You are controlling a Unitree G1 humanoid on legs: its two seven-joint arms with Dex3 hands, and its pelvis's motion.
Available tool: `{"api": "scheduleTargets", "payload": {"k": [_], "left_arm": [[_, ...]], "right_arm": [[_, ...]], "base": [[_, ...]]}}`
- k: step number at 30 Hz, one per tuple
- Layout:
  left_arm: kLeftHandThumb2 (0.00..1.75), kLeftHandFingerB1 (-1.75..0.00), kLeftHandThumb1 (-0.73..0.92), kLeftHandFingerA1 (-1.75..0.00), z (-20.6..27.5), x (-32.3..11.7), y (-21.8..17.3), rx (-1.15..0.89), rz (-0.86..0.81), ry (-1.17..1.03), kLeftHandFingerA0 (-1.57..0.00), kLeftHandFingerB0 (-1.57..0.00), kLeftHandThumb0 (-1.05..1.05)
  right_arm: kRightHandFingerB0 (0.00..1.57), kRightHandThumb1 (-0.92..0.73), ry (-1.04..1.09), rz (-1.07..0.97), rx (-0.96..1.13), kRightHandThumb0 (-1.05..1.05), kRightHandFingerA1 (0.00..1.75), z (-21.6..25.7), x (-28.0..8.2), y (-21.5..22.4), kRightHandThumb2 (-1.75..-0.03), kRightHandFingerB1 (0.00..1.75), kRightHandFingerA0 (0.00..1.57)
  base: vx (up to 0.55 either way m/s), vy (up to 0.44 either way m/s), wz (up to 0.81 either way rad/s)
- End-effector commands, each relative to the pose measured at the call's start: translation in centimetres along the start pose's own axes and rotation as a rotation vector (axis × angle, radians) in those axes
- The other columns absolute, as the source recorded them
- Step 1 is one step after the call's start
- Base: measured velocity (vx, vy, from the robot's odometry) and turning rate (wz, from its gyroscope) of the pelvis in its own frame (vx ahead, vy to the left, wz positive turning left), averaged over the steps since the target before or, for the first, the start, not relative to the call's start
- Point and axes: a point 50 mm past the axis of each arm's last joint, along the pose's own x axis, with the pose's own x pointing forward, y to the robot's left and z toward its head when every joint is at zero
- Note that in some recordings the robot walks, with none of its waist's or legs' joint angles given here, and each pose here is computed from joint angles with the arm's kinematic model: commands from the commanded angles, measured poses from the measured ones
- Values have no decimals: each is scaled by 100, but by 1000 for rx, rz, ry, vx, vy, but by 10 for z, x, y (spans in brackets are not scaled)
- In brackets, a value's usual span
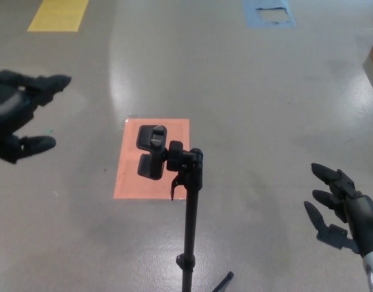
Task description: The robot uses its left hand to grab the top of a phone stand kept on the floor and tilt it upwards to adjust its angle
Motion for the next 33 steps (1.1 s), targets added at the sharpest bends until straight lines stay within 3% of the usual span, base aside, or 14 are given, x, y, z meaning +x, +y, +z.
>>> {"api": "scheduleTargets", "payload": {"k": [1, 2, 3, 4, 6, 7, 12, 18, 22, 33], "left_arm": [[107, -19, 76, -28, -13, -46, -56, -617, 146, 169, -9, -9, -88], [108, -20, 77, -30, -14, -57, -71, -655, 141, 213, -9, -9, -87], [108, -20, 77, -30, -15, -60, -73, -660, 138, 222, -9, -9, -87], [68, -22, 86, -25, -14, -63, -79, -686, 136, 237, -12, -8, -81], [68, -22, 86, -25, -14, -67, -85, -723, 134, 254, -12, -8, -81], [106, -27, 70, -43, -14, -70, -87, -732, 133, 259, -11, -3, -81], [106, -27, 69, -42, -16, -83, -101, -766, 101, 312, -6, 0, -79], [103, -28, 68, -44, -17, -93, -116, -829, 71, 372, -12, 0, -78], [103, -25, 67, -41, -17, -101, -126, -936, 59, 405, -4, -1, -76], [103, -23, 67, -44, -13, -108, -137, -976, 19, 422, -9, 0, -79]], "right_arm": [[10, -67, 27, -5, -1, -67, 45, -11, -10, -4, -88, 39, 19], [16, -81, 31, -2, -8, -64, 37, -13, -13, -3, -63, 29, 27], [16, -81, 32, -1, -9, -64, 37, -13, -14, -3, -63, 29, 27], [15, -81, 37, 0, -9, -64, 36, -15, -16, -2, -63, 29, 26], [15, -81, 44, 2, -7, -64, 36, -17, -18, -2, -63, 29, 26], [15, -82, 45, 5, -9, -65, 37, -18, -18, -1, -63, 29, 26], [16, -81, 52, 6, -6, -67, 38, -20, -20, 1, -64, 30, 27], [15, -82, 64, 9, -8, -67, 38, -24, -25, 0, -63, 29, 26], [16, -81, 63, 12, -5, -67, 38, -26, -27, 1, -64, 30, 26], [16, -81, 78, 3, -3, -65, 38, -30, -34, 3, -63, 30, 27]], "base": [[0, 0, 0], [0, 0, 0], [0, 0, 0], [0, 0, 0], [0, 0, 0], [0, 0, 0], [0, 0, 0], [0, 0, 0], [0, 0, 0], [0, 0, 0]]}}
